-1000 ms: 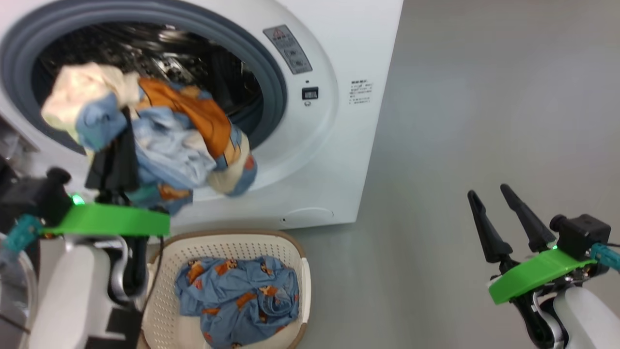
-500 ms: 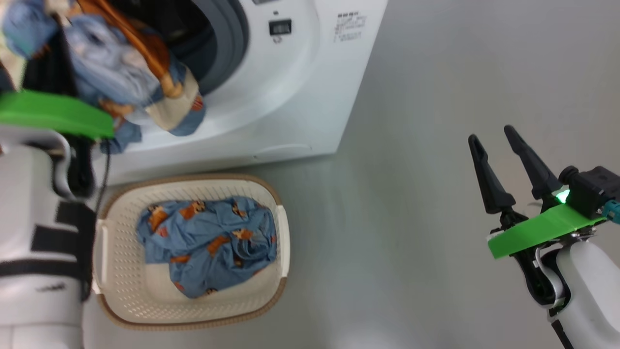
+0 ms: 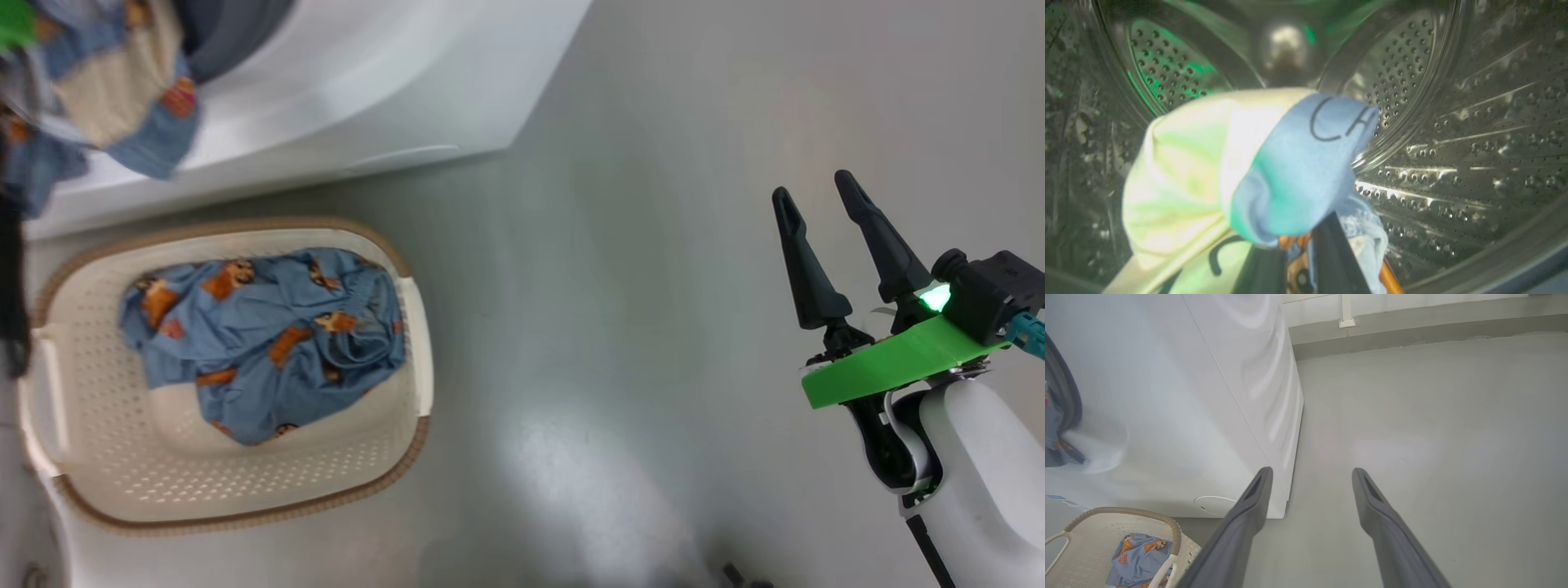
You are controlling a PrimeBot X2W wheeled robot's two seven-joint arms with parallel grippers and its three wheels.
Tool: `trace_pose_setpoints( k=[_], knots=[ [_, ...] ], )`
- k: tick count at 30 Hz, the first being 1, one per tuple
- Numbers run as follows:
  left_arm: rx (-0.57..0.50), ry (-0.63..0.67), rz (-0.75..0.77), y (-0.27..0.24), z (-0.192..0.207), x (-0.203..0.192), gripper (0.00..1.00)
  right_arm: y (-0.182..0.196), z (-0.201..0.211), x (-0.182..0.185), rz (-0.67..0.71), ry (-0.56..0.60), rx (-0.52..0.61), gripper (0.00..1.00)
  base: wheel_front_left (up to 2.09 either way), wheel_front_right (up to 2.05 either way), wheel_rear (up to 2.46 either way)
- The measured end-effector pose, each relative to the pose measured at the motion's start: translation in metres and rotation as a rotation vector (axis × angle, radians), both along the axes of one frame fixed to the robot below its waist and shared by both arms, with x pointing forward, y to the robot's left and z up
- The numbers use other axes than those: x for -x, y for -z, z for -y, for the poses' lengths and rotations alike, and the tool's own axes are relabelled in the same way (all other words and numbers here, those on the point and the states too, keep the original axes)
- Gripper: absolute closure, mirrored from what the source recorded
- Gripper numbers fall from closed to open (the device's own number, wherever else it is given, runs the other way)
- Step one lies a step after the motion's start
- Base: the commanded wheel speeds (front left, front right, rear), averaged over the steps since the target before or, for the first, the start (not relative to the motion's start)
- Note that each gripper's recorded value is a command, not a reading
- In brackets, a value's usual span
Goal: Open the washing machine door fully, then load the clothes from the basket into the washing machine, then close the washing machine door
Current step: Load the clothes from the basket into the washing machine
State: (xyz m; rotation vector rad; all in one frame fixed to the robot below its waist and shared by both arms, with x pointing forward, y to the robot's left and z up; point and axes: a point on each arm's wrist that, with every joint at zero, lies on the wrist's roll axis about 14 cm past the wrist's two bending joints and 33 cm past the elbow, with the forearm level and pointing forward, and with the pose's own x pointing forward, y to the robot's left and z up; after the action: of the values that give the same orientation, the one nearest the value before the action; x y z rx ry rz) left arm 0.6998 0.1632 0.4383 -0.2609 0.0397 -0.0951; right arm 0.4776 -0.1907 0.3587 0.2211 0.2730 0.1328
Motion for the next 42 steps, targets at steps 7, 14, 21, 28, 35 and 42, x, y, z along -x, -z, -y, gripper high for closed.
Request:
trace_pose_setpoints(
  k=[7, 14, 21, 28, 35, 42],
  knots=[
    [0.039, 0.0, 0.181, -0.038, 0.015, -0.026, 0.69, 0.016, 0.014, 0.005, -0.043, 0.037, 0.019, 0.0, 0.0, 0.0, 0.0],
    [0.016, 0.015, 0.049, 0.002, 0.027, -0.014, 0.0, 0.009, 0.012, 0.004, -0.029, 0.036, 0.014, 0.0, 0.0, 0.0, 0.0],
    [0.004, 0.015, 0.003, 0.001, 0.026, 0.007, 0.0, -0.009, 0.003, 0.003, 0.009, 0.019, 0.003, 0.0, 0.0, 0.0, 0.0],
    [-0.016, 0.028, -0.011, -0.01, 0.025, 0.04, 0.0, -0.039, -0.006, 0.004, 0.068, 0.001, -0.016, 0.0, 0.0, 0.0, 0.0],
    [-0.022, 0.069, 0.016, -0.033, 0.034, 0.081, 0.0, -0.068, -0.01, 0.015, 0.124, -0.005, -0.029, 0.0, 0.0, 0.0, 0.0],
    [-0.049, 0.083, 0.002, -0.038, 0.025, 0.143, 0.0, -0.095, -0.017, 0.035, 0.172, -0.009, -0.056, 0.0, 0.0, 0.0, 0.0]
  ],
)
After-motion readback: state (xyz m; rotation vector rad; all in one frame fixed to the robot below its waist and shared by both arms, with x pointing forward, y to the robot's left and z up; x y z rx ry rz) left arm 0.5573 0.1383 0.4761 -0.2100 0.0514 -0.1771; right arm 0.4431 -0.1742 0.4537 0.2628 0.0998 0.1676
